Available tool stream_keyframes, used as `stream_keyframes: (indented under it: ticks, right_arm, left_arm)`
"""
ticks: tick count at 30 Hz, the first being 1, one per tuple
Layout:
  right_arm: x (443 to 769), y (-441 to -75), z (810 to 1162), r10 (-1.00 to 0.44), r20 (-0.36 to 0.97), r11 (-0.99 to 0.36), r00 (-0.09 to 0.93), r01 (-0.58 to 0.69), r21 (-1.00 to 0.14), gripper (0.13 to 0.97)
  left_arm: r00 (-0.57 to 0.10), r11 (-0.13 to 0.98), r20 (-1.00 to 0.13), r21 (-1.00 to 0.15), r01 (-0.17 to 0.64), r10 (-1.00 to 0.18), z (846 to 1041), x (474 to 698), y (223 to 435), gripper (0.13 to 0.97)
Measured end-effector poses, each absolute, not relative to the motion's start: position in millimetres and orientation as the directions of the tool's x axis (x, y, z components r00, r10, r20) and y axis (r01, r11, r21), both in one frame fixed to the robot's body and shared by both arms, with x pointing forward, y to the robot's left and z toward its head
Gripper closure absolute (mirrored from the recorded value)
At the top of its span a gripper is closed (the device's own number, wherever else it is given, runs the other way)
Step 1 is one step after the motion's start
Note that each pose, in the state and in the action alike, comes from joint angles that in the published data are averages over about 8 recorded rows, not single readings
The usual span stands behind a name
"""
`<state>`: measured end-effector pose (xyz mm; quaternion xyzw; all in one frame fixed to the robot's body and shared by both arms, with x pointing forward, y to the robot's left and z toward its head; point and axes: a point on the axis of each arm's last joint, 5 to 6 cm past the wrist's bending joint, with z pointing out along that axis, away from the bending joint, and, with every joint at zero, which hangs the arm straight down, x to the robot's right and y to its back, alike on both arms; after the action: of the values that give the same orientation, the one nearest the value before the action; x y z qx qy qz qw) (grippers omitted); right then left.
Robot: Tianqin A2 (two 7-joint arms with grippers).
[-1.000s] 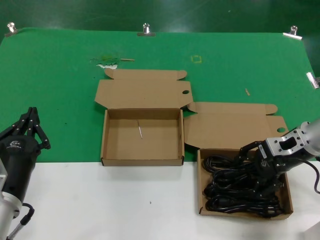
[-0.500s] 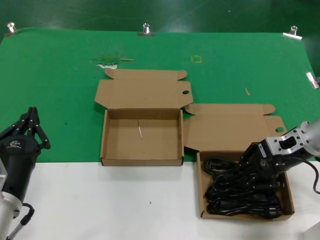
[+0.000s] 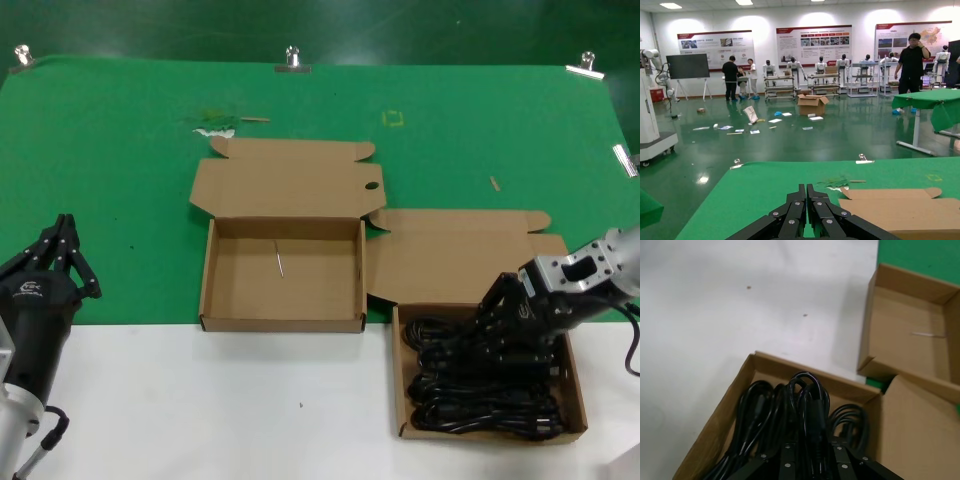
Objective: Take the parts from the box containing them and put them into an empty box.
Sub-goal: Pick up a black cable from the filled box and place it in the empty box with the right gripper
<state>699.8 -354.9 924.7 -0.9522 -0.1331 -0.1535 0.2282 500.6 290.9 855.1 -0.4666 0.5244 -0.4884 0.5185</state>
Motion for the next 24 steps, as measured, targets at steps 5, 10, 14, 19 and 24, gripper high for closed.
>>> stream_keyframes:
  ticks: [5,10,14,19,24]
  right_arm:
    - [704.8,-355.1,941.9,0.168,0.368,-0.852,0.914,0.322,-0.412,0.868]
    - [712.0,-352.8,964.5,0.149,0.396,-0.844,0.906,0.325,-0.428,0.868]
    - [718.7,-345.8,980.8,0.128,0.423,-0.834,0.897,0.329,-0.443,0.868]
    - [727.8,-328.1,992.6,0.110,0.461,-0.822,0.881,0.341,-0.456,0.868]
    - [736.4,-302.4,995.6,0.104,0.499,-0.809,0.860,0.365,-0.460,0.868]
  left_arm:
    - [-0.027,0.088,-0.088,-0.996,0.017,-0.996,855.1,500.6,290.9,0.946]
    - [-0.027,0.088,-0.088,-0.996,0.017,-0.996,855.1,500.6,290.9,0.946]
    - [-0.027,0.088,-0.088,-0.996,0.017,-0.996,855.1,500.6,290.9,0.946]
    - [-0.027,0.088,-0.088,-0.996,0.017,-0.996,855.1,500.6,290.9,0.946]
    - [-0.027,0.088,-0.088,-0.996,0.017,-0.996,855.1,500.6,290.9,0.946]
